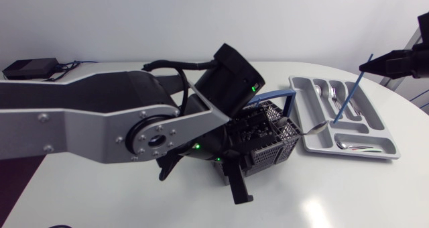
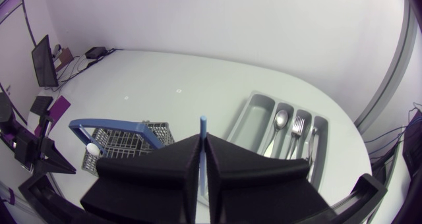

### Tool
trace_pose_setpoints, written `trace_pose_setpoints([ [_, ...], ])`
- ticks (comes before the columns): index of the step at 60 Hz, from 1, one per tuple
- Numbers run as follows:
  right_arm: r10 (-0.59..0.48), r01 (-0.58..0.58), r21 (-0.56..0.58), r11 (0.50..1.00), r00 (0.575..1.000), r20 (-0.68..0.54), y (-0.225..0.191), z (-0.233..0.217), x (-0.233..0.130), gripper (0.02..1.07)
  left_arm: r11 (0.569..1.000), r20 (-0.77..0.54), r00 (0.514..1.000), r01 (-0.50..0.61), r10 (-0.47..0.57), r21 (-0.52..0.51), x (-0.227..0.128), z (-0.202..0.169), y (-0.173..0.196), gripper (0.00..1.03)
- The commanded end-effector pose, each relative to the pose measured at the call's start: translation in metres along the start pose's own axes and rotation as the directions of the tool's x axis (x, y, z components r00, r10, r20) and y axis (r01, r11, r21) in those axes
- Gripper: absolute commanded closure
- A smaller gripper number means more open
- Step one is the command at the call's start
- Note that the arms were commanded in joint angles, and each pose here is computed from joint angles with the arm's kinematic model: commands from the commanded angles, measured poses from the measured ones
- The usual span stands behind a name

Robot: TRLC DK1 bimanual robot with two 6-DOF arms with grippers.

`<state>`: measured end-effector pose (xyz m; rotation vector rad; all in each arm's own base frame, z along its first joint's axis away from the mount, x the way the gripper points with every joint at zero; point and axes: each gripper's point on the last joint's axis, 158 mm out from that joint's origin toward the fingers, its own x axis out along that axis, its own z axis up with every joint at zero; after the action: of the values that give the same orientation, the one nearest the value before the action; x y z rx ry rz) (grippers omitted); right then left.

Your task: Unload the cutlery basket into the drawer organizer.

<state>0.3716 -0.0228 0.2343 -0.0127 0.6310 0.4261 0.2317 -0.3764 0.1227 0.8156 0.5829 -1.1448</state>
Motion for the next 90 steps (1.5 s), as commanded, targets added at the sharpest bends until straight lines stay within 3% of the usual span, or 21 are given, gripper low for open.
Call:
trace_pose_setpoints([
  [1, 0.011, -0.01, 0.006, 1.0, 1.0, -0.02, -0.014, -0.003, 0.014, 1.01, 1.0, -0.003, 1.0, -0.005, 0.005, 0.017, -0.004, -0.007, 0.001, 0.88],
  [26, 0.052, -0.037, 0.092, 0.995, 0.985, -0.162, -0.037, -0.04, 0.075, 1.01, 1.0, -0.014, 1.0, -0.001, 0.002, 0.023, -0.004, -0.013, -0.002, 0.89],
  [70, 0.061, -0.013, 0.18, 0.984, 0.962, -0.267, -0.074, -0.074, 0.174, 1.01, 1.0, -0.031, 1.0, 0.005, -0.005, 0.03, -0.006, -0.026, -0.007, 0.89],
  [74, 0.062, -0.01, 0.185, 0.983, 0.959, -0.277, -0.077, -0.078, 0.18, 0.9, 1.0, -0.031, 1.0, 0.005, -0.005, 0.03, -0.007, -0.027, -0.007, 0.89],
  [81, 0.058, -0.006, 0.18, 0.984, 0.957, -0.284, -0.077, -0.083, 0.188, 0.61, 1.0, -0.038, 0.999, 0.006, -0.005, 0.027, -0.006, -0.03, -0.007, 0.89],
  [90, 0.051, -0.001, 0.178, 0.984, 0.958, -0.282, -0.079, -0.082, 0.188, 0.41, 1.0, -0.04, 0.999, 0.004, -0.003, 0.025, -0.006, -0.032, -0.005, 0.88],
])
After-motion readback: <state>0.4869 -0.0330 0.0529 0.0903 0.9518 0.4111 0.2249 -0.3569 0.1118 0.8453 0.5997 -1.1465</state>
